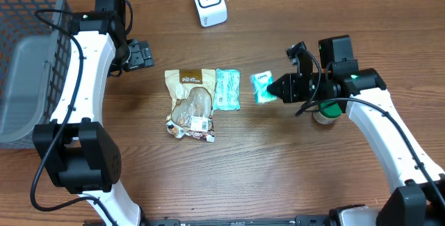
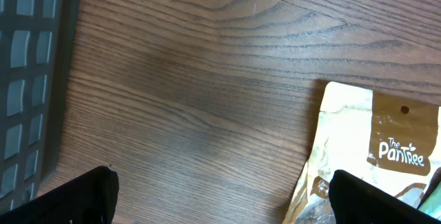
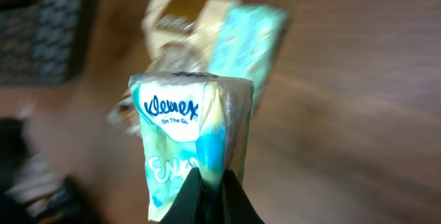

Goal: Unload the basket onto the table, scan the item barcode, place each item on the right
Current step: 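Carry the Kleenex pack to the white barcode scanner, then bring the Kleenex pack back and lower it right of the wipes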

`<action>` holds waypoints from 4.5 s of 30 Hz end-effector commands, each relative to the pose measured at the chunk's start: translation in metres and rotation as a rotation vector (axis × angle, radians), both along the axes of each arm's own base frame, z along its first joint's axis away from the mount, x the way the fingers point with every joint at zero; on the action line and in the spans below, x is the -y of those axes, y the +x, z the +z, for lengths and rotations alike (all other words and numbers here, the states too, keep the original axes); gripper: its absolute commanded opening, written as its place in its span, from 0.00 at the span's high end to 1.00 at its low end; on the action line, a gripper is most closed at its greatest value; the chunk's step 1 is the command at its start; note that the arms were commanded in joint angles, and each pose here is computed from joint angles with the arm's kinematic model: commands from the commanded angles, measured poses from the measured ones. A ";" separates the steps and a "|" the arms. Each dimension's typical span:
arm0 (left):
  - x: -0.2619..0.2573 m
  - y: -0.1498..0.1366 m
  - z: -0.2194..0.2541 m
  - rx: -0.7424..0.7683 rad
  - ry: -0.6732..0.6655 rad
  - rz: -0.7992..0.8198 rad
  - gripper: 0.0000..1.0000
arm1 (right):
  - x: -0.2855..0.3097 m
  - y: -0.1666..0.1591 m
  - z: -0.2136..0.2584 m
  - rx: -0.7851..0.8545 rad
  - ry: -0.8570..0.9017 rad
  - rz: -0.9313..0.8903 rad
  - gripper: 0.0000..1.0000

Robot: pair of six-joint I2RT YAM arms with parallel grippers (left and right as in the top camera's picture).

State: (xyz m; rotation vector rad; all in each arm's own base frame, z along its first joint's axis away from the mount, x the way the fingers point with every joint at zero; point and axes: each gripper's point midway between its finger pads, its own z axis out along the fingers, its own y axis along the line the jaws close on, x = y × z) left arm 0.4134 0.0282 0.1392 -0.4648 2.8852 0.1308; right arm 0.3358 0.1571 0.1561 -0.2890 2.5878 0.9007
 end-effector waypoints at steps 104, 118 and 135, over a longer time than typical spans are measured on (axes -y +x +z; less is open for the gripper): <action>0.001 0.003 0.011 0.031 0.014 -0.008 0.00 | -0.090 0.255 0.138 0.955 -0.866 -0.196 0.96; 0.001 0.003 0.011 0.031 0.014 -0.008 0.01 | 0.014 0.086 -0.015 -0.214 -0.730 -0.249 0.96; 0.001 0.003 0.011 0.031 0.014 -0.008 0.00 | 0.079 0.050 -0.105 -0.458 -0.812 -0.315 0.24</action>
